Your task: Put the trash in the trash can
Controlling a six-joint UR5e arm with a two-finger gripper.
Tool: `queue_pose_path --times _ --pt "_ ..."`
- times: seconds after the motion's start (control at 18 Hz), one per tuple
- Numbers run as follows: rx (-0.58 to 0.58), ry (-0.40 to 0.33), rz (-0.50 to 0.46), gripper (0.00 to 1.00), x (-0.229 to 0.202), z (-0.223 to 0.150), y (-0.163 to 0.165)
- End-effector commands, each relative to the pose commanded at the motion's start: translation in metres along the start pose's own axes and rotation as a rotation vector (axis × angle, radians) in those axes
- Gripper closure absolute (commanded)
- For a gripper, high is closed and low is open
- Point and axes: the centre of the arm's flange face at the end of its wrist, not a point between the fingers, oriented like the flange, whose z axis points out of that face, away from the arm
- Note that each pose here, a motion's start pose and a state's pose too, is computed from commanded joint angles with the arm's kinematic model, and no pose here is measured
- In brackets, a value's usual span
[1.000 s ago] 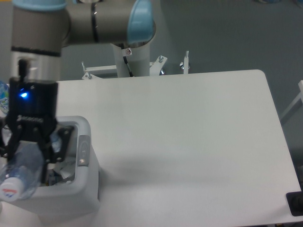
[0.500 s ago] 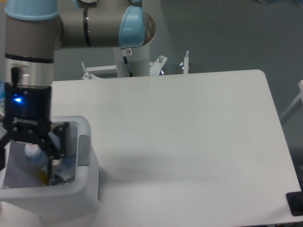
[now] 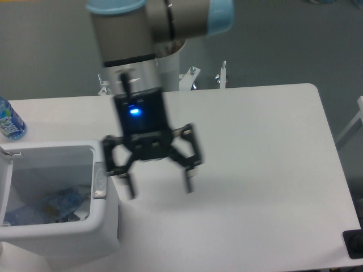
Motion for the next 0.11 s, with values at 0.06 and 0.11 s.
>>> queue_pose_path --times 0.06,0.11 --pt "-0.025 0.009 0.05 0.0 -0.0069 -0.0008 0.0057" --pt "-0.05 0.021 0.073 0.0 -0.0114 0.0042 0.0118"
